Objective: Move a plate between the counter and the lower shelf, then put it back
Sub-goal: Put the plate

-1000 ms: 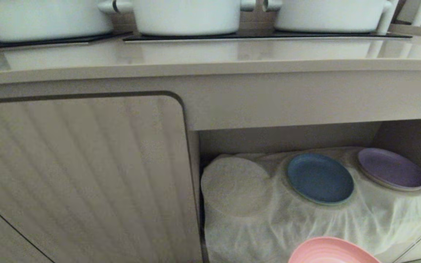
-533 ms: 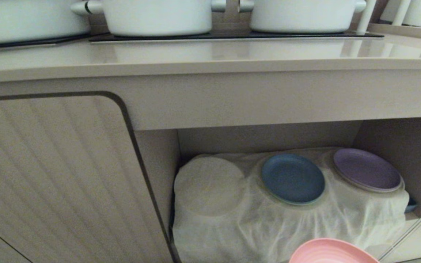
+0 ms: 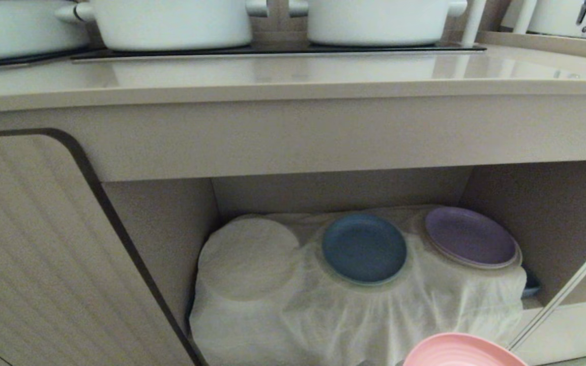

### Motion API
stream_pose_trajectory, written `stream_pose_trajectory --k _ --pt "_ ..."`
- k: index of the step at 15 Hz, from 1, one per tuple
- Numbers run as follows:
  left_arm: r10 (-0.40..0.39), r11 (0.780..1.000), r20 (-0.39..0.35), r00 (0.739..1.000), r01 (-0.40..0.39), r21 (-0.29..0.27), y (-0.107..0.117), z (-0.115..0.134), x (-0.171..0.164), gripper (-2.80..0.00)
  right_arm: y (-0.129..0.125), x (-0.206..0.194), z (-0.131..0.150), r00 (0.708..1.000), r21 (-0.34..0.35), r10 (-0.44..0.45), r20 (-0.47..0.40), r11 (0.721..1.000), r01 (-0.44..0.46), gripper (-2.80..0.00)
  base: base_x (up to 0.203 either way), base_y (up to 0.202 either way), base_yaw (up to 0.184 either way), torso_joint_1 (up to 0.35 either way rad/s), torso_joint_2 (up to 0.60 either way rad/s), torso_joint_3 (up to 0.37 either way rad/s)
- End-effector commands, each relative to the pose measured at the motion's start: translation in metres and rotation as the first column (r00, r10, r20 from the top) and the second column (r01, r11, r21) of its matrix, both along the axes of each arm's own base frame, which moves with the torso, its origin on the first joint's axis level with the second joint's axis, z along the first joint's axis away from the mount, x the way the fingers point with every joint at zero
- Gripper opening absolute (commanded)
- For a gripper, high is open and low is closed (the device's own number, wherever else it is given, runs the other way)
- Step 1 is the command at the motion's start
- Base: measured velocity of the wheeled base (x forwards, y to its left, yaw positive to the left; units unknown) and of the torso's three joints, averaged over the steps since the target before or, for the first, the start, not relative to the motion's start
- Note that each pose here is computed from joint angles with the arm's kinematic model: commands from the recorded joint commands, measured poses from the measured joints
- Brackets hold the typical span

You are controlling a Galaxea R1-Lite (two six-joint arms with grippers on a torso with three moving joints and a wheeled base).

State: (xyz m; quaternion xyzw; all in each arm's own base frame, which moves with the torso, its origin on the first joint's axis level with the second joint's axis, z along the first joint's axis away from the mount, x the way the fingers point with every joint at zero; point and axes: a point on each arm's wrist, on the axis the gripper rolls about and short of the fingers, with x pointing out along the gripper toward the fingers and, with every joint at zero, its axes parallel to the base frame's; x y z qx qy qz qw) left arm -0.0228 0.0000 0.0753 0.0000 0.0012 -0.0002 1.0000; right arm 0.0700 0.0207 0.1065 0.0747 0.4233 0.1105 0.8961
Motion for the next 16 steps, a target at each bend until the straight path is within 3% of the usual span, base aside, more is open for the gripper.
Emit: stream_pose_trajectory --k 1,16 --pt "0.000 1.000 -0.001 1.000 0.000 0.000 0.0000 0.0001 0.0001 -2.80 0.0000 0.0000 -0.0008 1.000 0.000 0.000 -0.006 1.000 0.000 -2.80 0.000 -0.156 0.003 0.002 0.00 0.007" --pt "0.000 1.000 0.001 1.000 0.000 0.000 0.0000 0.0000 0.0000 -2.80 0.0004 0.0008 0.0011 1.000 0.010 0.001 0.001 1.000 -0.001 -2.80 0.000 -0.007 0.000 0.000 0.00 0.000"
